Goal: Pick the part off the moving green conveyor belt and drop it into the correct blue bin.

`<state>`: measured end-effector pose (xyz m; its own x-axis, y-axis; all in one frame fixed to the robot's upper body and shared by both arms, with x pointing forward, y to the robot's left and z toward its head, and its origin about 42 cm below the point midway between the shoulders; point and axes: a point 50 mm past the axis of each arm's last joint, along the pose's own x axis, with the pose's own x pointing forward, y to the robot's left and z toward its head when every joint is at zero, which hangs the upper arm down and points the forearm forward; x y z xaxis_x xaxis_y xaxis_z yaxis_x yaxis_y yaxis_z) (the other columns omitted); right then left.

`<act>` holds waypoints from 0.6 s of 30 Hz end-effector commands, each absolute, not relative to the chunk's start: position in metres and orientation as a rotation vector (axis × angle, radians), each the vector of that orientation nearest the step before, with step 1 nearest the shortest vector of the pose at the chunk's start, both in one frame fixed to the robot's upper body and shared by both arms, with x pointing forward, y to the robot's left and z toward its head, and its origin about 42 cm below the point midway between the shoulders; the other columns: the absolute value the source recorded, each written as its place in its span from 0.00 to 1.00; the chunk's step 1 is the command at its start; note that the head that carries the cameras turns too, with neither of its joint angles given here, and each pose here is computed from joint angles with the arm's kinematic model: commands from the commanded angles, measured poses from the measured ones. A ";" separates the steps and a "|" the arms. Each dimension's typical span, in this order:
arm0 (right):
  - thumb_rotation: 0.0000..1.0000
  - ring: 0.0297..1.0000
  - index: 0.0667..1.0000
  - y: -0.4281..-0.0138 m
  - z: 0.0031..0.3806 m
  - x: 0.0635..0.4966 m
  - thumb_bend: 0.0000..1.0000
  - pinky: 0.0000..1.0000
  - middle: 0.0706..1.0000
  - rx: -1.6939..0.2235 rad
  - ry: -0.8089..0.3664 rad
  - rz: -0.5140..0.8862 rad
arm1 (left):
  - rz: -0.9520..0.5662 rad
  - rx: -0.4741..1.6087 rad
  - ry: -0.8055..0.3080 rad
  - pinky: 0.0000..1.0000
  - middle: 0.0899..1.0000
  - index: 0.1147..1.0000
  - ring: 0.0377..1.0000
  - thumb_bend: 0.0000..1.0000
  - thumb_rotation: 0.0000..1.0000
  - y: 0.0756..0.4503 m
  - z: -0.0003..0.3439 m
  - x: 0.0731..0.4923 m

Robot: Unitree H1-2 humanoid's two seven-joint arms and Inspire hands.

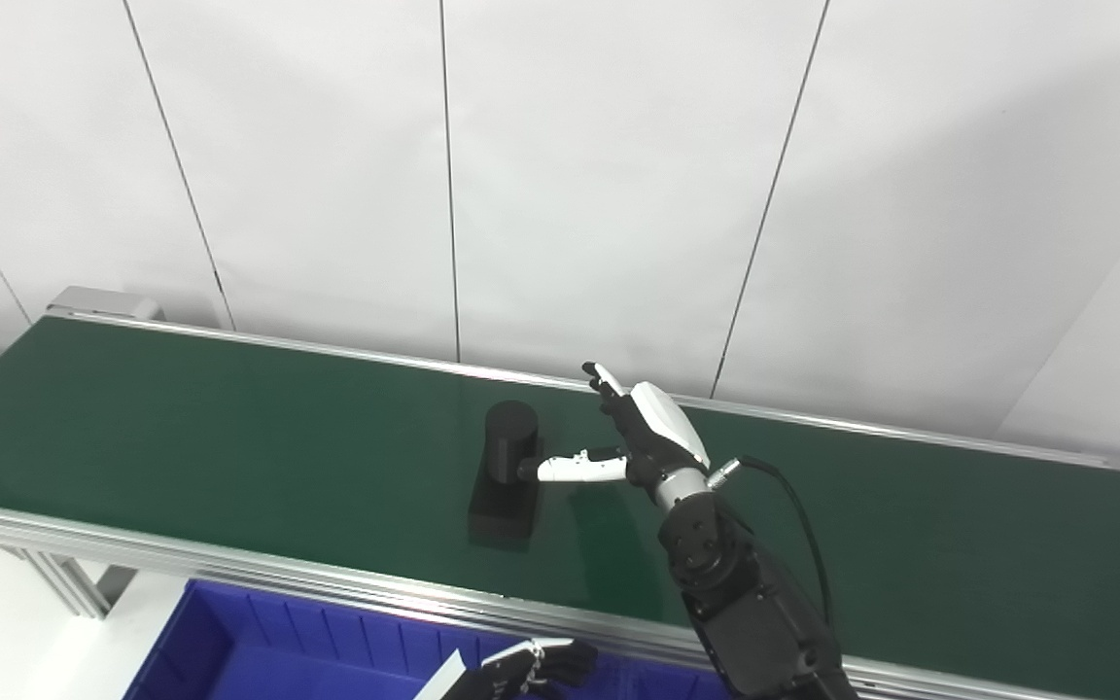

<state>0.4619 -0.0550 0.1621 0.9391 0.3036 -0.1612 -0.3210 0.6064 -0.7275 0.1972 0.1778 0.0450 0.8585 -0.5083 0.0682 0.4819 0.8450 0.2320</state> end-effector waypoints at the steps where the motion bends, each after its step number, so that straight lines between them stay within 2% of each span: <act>1: 0.49 0.91 0.98 -0.033 0.193 0.472 0.99 0.85 0.96 -0.839 -0.091 0.357 | -0.531 0.209 -0.205 0.72 0.78 0.78 0.77 0.97 0.32 0.176 0.057 0.199; 7: 0.48 0.90 0.98 -0.025 0.186 0.476 0.99 0.86 0.95 -0.880 -0.074 0.366 | -0.544 0.214 -0.216 0.72 0.78 0.79 0.77 0.97 0.33 0.173 0.059 0.196; 18: 0.49 0.89 0.96 -0.012 0.170 0.480 0.99 0.87 0.93 -0.938 -0.057 0.385 | -0.555 0.208 -0.225 0.64 0.78 0.77 0.74 0.96 0.32 0.168 0.062 0.192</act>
<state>0.4701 -0.0361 0.1351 0.9295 0.2813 -0.2383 -0.3561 0.5174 -0.7782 0.1891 0.1716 0.0505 0.8398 -0.5366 0.0820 0.5050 0.8277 0.2445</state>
